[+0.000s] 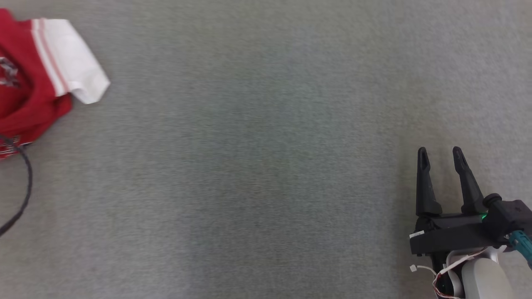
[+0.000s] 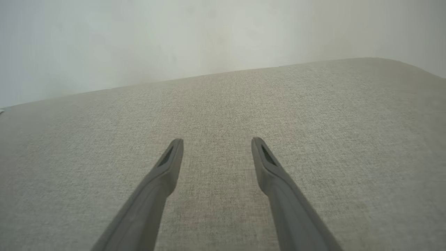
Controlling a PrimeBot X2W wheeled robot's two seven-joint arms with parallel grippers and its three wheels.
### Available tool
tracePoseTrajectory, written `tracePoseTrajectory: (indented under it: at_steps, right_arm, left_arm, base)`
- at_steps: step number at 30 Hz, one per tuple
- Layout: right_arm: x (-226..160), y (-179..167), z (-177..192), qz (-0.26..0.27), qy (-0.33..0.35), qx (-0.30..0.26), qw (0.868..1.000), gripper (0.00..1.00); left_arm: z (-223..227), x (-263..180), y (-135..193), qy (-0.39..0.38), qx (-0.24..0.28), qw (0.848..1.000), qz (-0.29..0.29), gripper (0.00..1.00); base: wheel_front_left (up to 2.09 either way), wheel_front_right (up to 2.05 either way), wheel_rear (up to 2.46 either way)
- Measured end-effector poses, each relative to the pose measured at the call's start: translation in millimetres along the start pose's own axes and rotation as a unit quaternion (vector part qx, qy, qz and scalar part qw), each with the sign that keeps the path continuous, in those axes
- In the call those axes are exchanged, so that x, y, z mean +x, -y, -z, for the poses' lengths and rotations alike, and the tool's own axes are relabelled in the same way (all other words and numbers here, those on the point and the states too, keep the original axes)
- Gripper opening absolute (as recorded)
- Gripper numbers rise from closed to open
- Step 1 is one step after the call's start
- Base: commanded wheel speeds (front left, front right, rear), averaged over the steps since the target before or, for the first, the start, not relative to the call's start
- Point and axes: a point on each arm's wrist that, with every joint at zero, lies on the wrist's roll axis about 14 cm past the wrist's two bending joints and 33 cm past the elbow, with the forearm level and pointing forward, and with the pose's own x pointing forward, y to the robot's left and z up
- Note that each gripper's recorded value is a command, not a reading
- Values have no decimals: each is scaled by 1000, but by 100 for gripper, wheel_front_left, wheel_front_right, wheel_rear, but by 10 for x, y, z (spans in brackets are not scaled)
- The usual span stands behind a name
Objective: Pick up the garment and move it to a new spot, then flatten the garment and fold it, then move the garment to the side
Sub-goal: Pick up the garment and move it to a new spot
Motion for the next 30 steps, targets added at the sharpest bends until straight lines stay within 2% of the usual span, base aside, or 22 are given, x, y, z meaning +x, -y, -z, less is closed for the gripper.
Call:
tracePoseTrajectory:
  at_steps: [5,10,16,19,24,25,26,30]
  right_arm:
    - [-51,196,85,27,-11,-6,1000,100]
    - [-97,322,141,44,-21,-11,999,100]
    - [-121,373,126,52,-20,-12,998,100]
    - [-121,374,97,52,-17,-13,998,100]
    - [-142,380,68,54,-14,-13,998,100]
    - [-148,381,60,54,-13,-13,998,100]
    - [-154,385,53,55,-12,-13,998,100]
    - [-174,392,11,56,-8,-12,998,100]
  left_arm:
    - [540,190,78,-89,-10,996,6,100]
    - [1048,223,163,-179,-26,984,11,100]
    - [1495,84,248,-282,-39,958,19,100]
    - [1722,-44,263,-345,-33,938,21,100]
    - [1776,-89,320,-369,-39,928,25,100]
    - [1783,-99,325,-373,-38,927,26,74]
    - [1778,-100,324,-373,-37,927,26,0]
    - [1694,-79,298,-354,-27,935,22,0]
  base:
    - [0,0,0]
    - [0,0,0]
    - [0,0,0]
    - [0,0,0]
    - [0,0,0]
    - [0,0,0]
    - [0,0,0]
    - [0,0,0]
